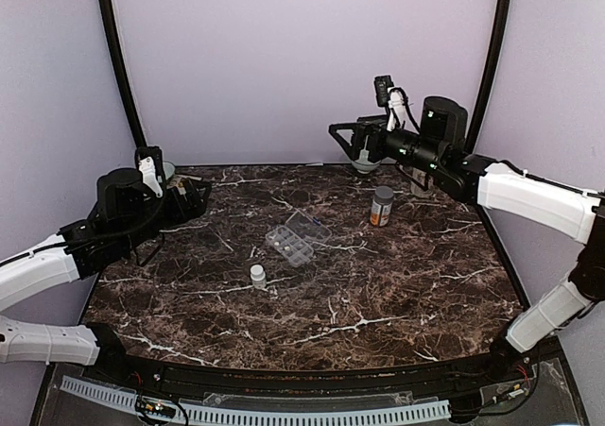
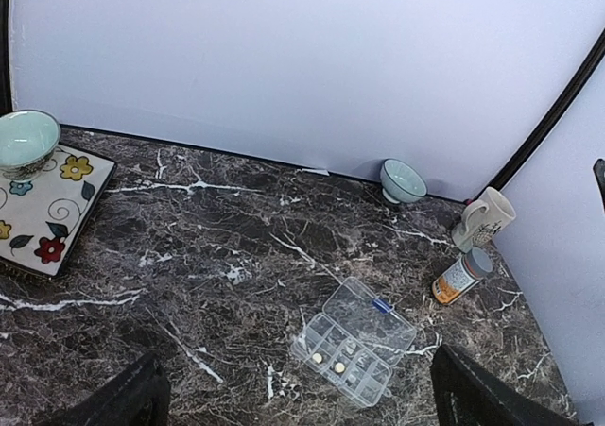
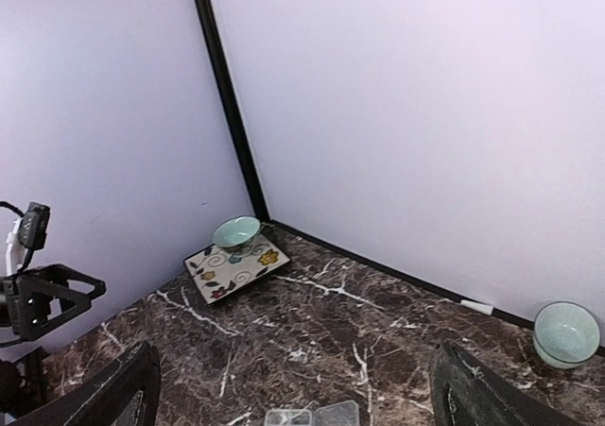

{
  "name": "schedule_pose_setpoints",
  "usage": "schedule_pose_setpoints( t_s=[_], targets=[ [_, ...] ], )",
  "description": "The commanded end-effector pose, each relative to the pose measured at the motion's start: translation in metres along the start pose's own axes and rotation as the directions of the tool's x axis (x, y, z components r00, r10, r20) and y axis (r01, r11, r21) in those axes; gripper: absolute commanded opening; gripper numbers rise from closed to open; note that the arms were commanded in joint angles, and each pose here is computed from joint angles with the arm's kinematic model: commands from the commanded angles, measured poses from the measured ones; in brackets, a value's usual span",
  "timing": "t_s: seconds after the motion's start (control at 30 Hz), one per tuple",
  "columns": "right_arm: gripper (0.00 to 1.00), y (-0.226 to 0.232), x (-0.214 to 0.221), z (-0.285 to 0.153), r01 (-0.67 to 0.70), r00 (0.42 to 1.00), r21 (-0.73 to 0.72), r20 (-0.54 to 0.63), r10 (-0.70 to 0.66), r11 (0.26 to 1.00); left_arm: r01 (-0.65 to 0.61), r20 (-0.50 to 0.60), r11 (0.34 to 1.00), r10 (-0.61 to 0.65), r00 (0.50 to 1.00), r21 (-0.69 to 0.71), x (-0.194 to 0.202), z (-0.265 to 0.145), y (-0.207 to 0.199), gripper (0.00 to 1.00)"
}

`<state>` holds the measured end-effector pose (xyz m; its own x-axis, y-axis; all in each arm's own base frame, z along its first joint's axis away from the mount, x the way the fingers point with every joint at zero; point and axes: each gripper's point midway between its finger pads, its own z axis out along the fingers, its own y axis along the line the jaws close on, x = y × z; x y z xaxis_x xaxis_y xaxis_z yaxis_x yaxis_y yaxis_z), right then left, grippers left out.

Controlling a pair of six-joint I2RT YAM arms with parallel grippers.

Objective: Sort the pills into containers
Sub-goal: Pick up the pill bottle from the center of the board.

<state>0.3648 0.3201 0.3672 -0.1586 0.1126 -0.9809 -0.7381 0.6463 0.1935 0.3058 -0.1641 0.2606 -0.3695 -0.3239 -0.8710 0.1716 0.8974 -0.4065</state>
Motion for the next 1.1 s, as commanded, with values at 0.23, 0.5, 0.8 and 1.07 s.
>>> schedule_pose_setpoints(
  t_s=[0.23, 0.5, 0.8, 1.07],
  targets=[
    [0.95, 0.057, 0.009, 0.024, -0.016, 0.998, -0.205, -0.055, 0.005, 0.979, 0.038, -0.017, 0.999, -0.039, 0.999, -0.026, 0.010, -0.010, 0.013, 0.99],
    [0.76, 0.052, 0.103, 0.072, 0.009, 0.894, 0.005, -0.447, -0.006, 1.000, 0.066, -0.019, 0.992, -0.069, 0.997, -0.112, 0.017, -0.020, 0.035, 0.99],
    [0.58, 0.081, 0.190, 0.079, 0.105, 0.717, 0.051, -0.695, -0.040, 0.993, 0.069, -0.148, 0.987, -0.091, 0.985, -0.147, 0.047, -0.011, 0.039, 0.99],
    [0.56, 0.111, 0.226, 0.080, 0.115, 0.630, 0.007, -0.774, -0.067, 0.993, 0.069, -0.190, 0.984, -0.101, 0.977, -0.164, 0.059, -0.005, 0.042, 0.96]
  ],
)
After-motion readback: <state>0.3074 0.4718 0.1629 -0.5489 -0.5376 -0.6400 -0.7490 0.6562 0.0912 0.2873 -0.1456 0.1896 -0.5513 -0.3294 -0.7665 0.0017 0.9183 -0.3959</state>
